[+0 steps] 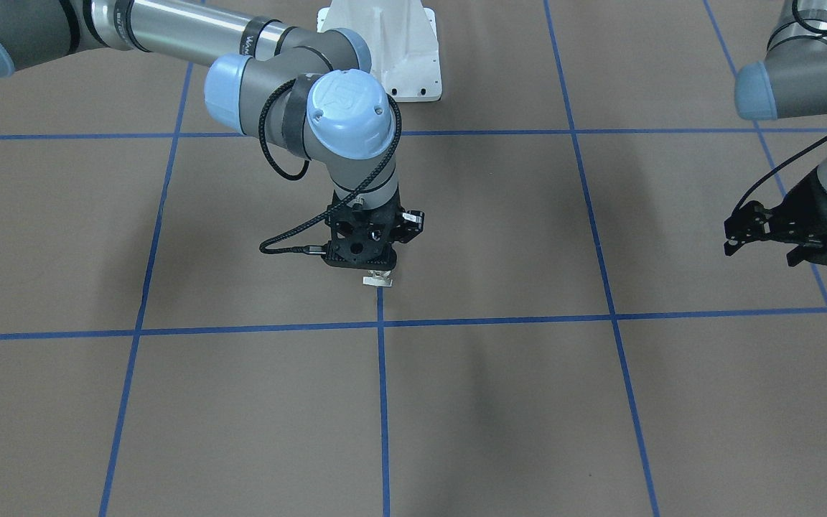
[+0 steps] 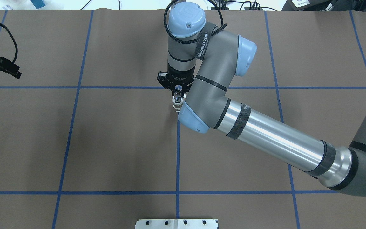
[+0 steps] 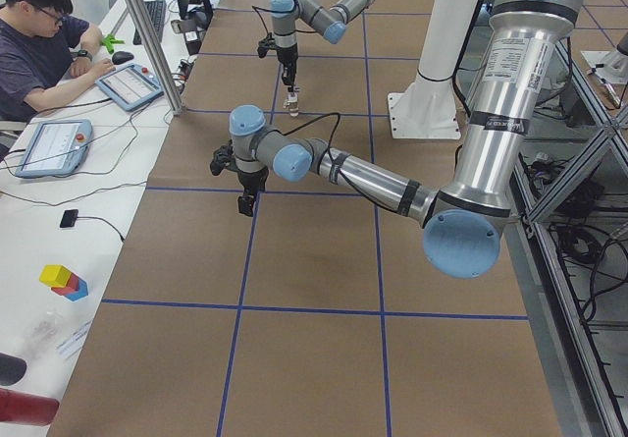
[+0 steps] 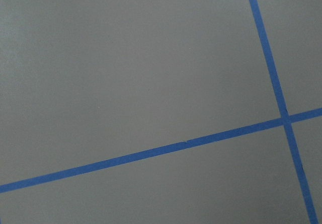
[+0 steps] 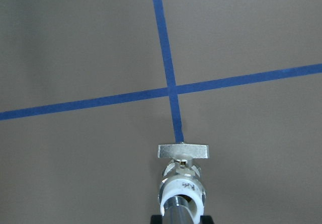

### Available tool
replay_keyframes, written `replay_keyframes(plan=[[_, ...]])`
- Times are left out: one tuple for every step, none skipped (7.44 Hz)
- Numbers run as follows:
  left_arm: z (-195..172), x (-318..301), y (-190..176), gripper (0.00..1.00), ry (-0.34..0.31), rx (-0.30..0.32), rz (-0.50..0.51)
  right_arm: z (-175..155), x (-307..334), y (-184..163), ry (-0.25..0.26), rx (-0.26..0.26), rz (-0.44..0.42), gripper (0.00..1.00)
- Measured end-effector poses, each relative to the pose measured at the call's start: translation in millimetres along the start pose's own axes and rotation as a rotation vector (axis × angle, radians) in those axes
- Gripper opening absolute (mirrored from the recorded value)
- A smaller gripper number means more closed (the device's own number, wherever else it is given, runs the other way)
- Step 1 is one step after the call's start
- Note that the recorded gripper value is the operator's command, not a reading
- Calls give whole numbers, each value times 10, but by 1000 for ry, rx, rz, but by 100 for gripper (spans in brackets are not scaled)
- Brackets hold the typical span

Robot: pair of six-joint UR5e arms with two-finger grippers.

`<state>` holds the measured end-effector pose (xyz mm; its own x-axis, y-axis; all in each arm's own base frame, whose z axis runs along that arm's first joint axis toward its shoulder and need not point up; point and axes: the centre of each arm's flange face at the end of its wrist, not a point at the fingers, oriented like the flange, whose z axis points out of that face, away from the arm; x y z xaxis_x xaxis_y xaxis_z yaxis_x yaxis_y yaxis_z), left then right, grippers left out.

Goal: Assemble PPR valve and pipe with both arms
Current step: 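Lower the silver valve onto the white fitting's top with right gripper, then press the silver valve down into the white fitting with right gripper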

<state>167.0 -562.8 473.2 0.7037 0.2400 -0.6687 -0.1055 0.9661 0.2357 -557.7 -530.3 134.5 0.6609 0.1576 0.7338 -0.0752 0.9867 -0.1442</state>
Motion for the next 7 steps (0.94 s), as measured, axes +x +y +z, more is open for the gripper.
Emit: replay_keyframes(plan=[[-3, 5, -5, 100, 0, 1, 1, 16, 17, -3, 2, -1, 1, 0], [-6, 8, -9, 100, 1, 1, 1, 29, 31, -6, 5, -2, 3, 0], [-7, 10, -10, 100, 1, 2, 1, 42, 44, -9, 6, -2, 4, 0], [-7, 10, -11, 100, 1, 2, 1, 50, 53, -12, 7, -2, 4, 0], [-4, 6, -8, 100, 0, 1, 1, 53, 54, -14, 7, -2, 4, 0], [3, 0, -8, 100, 0, 0, 0, 53, 53, -15, 7, -1, 4, 0], [10, -5, -9, 100, -1, -2, -1, 53, 49, -17, 6, 0, 3, 0]])
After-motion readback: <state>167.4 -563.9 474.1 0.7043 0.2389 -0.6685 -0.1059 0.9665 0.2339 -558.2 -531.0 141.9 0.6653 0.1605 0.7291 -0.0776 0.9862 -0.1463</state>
